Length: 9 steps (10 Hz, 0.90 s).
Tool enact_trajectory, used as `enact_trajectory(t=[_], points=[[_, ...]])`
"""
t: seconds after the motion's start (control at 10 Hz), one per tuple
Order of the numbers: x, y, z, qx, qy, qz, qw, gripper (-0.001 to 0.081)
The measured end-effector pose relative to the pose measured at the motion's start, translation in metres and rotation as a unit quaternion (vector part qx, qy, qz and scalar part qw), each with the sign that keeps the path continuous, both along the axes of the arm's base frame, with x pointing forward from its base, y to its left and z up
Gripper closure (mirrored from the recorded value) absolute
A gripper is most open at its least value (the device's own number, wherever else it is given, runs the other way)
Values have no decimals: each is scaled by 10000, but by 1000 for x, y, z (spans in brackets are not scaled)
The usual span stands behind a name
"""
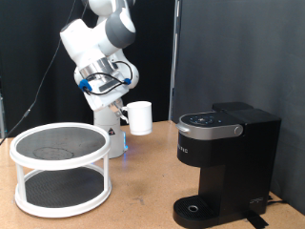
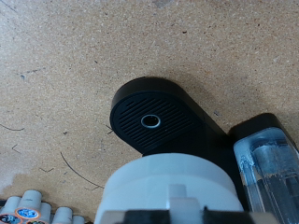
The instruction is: Make a cup of coffee with the keurig machine
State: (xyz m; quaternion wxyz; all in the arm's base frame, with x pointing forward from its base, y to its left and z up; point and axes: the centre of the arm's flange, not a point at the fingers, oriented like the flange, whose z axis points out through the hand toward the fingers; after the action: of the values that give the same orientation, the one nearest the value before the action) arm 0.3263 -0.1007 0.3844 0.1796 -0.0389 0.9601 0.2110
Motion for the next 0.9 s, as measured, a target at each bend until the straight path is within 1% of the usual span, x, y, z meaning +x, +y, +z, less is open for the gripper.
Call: enact_trajectory(t=[0.3,0.5,0.7,0.9], points=[[0,-1,0,-16,8,-7,10000,805],[3,-2,-6,-56,85,-92,9999,805],[10,3,-19,-171,273,-162,9993,805],[20,8,-38,-350,437,-231,9982,805]])
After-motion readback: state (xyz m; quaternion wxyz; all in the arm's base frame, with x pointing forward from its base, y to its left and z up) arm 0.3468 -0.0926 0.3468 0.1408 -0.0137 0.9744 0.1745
